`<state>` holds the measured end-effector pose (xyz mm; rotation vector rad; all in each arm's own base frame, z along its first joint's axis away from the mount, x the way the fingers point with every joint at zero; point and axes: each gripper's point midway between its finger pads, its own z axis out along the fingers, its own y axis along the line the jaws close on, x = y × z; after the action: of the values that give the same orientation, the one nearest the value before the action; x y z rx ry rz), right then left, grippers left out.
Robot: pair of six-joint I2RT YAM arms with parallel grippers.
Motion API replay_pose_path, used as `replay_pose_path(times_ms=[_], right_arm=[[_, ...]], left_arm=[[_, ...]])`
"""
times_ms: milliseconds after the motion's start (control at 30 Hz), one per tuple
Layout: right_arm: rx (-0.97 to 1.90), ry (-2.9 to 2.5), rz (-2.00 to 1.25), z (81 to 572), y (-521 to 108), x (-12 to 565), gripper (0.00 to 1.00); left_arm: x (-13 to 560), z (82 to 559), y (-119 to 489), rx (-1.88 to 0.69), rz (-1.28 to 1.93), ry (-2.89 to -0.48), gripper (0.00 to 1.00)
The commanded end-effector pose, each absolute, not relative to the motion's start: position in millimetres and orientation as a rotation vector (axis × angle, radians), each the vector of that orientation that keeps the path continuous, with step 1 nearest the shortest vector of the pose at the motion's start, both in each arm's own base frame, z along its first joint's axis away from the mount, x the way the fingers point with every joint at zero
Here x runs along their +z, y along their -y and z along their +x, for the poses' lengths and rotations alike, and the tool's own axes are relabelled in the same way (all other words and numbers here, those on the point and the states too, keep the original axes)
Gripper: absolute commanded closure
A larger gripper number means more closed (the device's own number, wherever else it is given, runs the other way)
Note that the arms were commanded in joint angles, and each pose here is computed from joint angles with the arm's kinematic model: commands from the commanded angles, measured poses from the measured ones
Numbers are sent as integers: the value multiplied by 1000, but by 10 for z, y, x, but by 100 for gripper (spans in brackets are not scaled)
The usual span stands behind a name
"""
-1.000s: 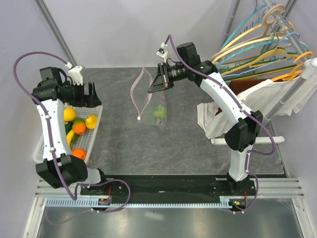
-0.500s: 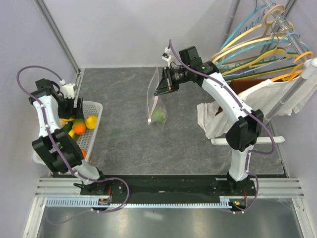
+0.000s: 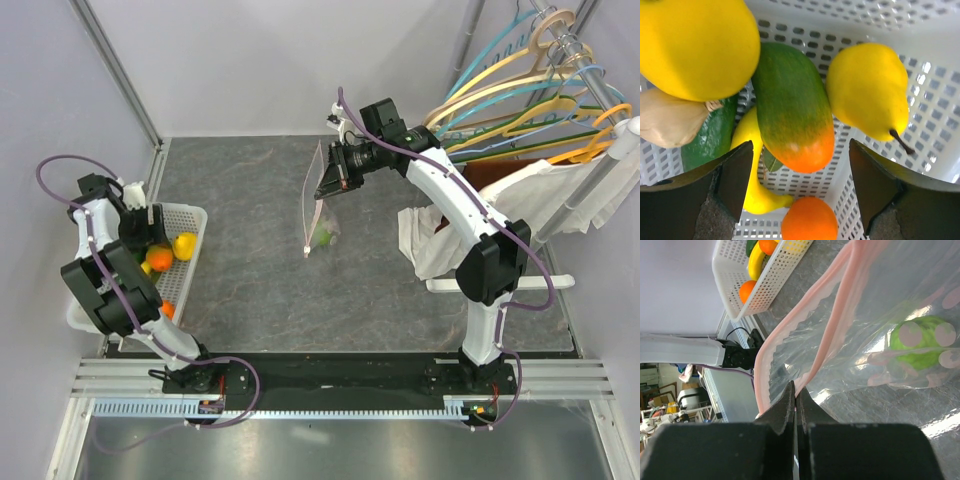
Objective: Place the food in the zip-top bag and seal the zipper
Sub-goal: Pick up the fake fruit from the bin.
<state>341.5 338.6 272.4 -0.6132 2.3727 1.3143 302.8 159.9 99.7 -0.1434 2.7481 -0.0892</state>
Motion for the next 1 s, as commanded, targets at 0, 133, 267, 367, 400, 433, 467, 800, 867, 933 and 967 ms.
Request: replay_pose_path(times_ms=[0, 133, 267, 367, 400, 433, 467, 800, 867, 933, 967], right_arm=[[1292, -2311, -646, 3373, -3349, 2911, 100], [1295, -2311, -646, 3371, -3359, 2919, 100], [1294, -2310, -646, 3385, -3358, 2913, 100], [1295, -2318, -644, 3385, -3367, 2888, 100], [1295, -2316, -645, 3386, -3368, 2893, 100], [1295, -2318, -644, 3385, -3367, 2888, 100], [1298, -2317, -647, 3381, -3375, 2888, 100], [1297, -2312, -651, 3371, -3368, 2903, 100], [1297, -2311, -650, 3365, -3365, 2911, 100], [1295, -2315, -648, 3368, -3365, 2898, 100], [1295, -2317, -648, 3364, -3363, 2894, 100]], left_arm=[[928, 3204, -1737, -40, -286, -2692, 17], [755, 3196, -1790, -28, -330, -2729, 18], [610, 3154, -1781, -32, -333, -2752, 18], [547, 3111, -1751, -45, -335, -2769, 16], [521, 3093, -1734, -54, -332, -2776, 16], [517, 3091, -1728, -58, -328, -2777, 15], [515, 3097, -1722, -64, -328, -2774, 15], [659, 3172, -1604, -163, -311, -2737, 44], [829, 3172, -1582, -159, -302, -2709, 50], [1023, 3179, -1550, -163, -293, -2678, 50], [1116, 3184, -1541, -161, -286, -2662, 50]])
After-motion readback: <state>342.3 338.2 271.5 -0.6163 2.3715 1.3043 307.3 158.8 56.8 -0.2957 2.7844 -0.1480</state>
